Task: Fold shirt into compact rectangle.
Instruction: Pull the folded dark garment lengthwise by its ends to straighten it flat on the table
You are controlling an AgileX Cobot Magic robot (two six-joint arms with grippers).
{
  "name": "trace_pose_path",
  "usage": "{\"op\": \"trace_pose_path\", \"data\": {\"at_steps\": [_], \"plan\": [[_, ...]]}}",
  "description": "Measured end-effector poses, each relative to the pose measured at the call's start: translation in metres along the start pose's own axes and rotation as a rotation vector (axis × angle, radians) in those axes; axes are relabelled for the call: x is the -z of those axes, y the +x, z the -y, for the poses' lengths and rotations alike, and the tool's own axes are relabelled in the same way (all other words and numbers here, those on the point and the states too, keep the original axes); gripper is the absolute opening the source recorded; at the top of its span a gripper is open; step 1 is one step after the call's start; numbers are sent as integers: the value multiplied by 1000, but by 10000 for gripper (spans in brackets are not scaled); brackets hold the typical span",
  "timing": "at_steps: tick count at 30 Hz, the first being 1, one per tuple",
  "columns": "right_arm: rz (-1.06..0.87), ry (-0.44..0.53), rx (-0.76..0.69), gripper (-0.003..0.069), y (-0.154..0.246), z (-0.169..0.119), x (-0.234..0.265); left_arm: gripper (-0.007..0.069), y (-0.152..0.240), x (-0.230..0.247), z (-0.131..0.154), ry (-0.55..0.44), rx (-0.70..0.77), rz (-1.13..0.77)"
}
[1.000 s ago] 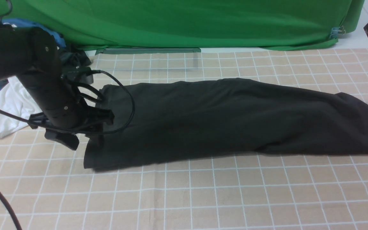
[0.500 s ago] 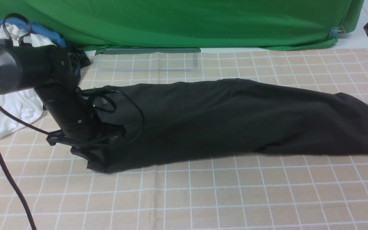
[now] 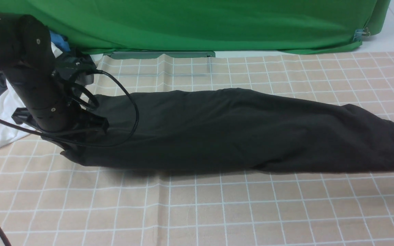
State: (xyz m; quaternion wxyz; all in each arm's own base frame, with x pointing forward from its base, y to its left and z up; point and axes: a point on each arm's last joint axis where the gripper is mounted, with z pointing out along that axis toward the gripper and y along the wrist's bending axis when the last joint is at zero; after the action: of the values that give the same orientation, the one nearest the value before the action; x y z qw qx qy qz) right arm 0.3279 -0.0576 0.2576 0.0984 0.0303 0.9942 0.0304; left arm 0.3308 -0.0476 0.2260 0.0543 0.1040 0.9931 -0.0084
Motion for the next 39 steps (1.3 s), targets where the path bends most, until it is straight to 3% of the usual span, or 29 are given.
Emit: {"op": "trace_pose_path", "data": {"at_steps": [3,5,13,16,21,22,27,33,37,39], "plan": [[-20,10,-13,537,5,5,-25,34,-1,-2,0,-2,-3,-1],[-26,19,-13,568,5,8,-37,34,-1,-3,0,-2,-3,0],[-29,43,-50,576,-7,17,-90,34,-2,-8,0,-1,-1,-9],[-49,41,-45,496,-7,18,-100,34,-2,-8,0,-1,-1,-7],[-62,41,18,92,-5,17,-96,34,-1,-8,-1,-12,-8,-14],[-72,48,29,80,-4,17,-91,34,-1,-8,-1,-12,-8,-20],[-133,129,40,76,7,23,-64,34,8,-6,-6,-49,14,-109],[-178,132,10,82,13,27,-59,34,10,-6,-7,-47,31,-127],[-189,131,8,134,14,27,-60,35,12,-5,-5,-25,38,-155],[-194,147,16,217,15,30,-59,41,13,-5,-5,-24,39,-165]]}}
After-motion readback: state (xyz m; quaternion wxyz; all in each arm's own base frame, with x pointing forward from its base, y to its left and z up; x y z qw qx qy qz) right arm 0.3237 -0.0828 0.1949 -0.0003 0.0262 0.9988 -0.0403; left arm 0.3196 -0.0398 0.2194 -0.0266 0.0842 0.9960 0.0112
